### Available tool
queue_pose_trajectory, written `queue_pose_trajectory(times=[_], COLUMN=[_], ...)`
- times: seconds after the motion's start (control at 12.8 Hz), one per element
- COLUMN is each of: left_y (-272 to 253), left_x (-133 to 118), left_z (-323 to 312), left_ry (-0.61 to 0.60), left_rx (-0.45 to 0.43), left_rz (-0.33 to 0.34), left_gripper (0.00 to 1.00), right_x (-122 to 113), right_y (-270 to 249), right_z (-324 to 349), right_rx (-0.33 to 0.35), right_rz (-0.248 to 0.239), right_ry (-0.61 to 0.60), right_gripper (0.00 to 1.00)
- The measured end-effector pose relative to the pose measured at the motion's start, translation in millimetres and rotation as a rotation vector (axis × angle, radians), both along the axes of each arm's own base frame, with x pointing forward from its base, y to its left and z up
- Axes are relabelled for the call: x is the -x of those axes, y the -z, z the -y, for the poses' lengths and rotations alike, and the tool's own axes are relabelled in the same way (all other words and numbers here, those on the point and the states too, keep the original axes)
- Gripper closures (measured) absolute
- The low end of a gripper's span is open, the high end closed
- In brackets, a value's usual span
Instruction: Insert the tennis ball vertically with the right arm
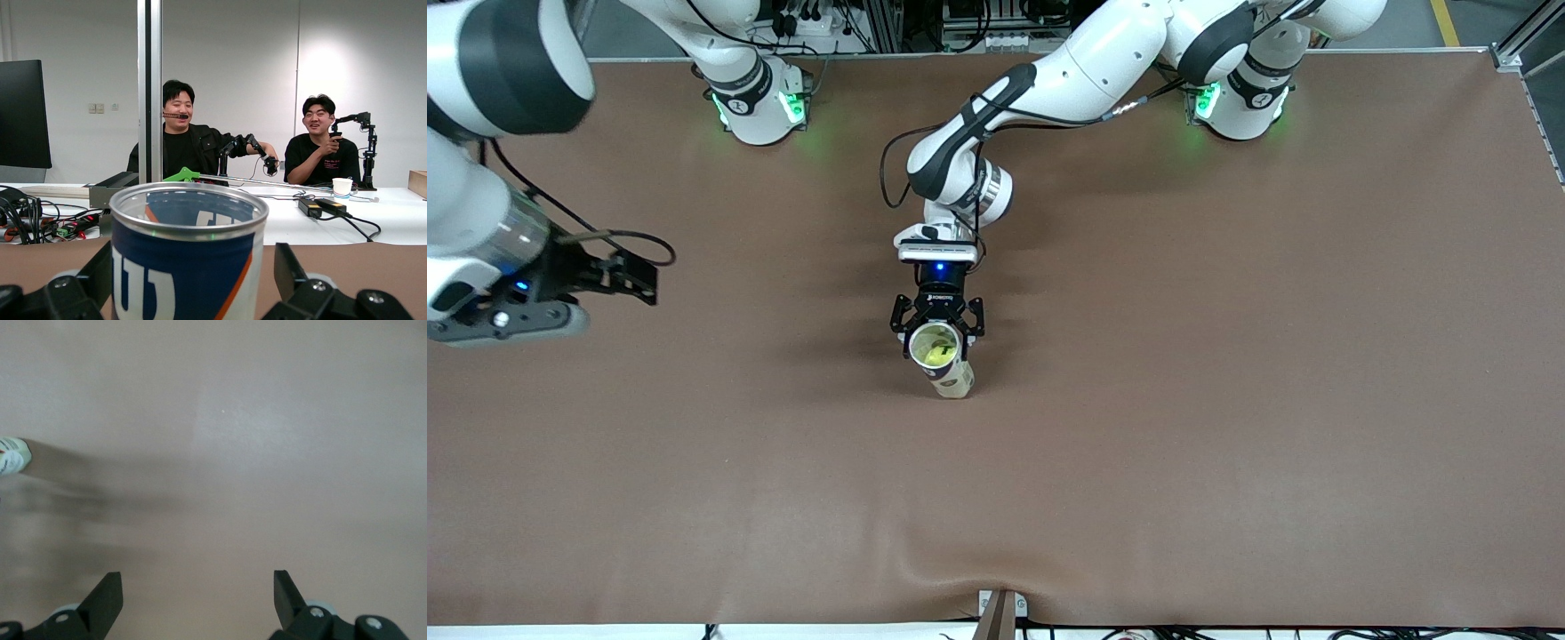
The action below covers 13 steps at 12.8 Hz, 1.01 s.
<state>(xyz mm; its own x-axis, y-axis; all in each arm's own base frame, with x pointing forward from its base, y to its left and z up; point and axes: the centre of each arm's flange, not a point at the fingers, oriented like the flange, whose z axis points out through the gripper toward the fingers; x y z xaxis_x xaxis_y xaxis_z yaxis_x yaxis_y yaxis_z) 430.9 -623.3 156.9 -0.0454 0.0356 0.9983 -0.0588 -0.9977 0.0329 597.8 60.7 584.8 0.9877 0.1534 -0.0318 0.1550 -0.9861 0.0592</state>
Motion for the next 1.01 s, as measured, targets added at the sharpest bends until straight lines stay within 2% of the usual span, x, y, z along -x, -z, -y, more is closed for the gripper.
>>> queue_pose_trajectory(times=[0.16,0.47,0.78,1.01], left_y=[0,1,9,17], left_x=[-2,-5,1,7], left_z=[-1,-5,-10,-16], left_ry=[-0.003,-0.01,-0.004,-0.001], left_rx=[0.0,-0.002,-0.023,-0.045], left_rz=[0.001,0.0,-0.015,-0.027], left_gripper=[0.0,0.0,0.0,0.0], right_x=[8,27,46,49], right_y=[-10,-20,-34,-36], right_z=[14,47,48,47], right_rx=[0.009,-0.047,-0.036,-0.032], right_rz=[-0.003,-0.011,-0.006,-0.002], right_ry=[-0.021,-0.041,-0.041,-0.041], right_gripper=[0.0,0.0,0.0,0.0])
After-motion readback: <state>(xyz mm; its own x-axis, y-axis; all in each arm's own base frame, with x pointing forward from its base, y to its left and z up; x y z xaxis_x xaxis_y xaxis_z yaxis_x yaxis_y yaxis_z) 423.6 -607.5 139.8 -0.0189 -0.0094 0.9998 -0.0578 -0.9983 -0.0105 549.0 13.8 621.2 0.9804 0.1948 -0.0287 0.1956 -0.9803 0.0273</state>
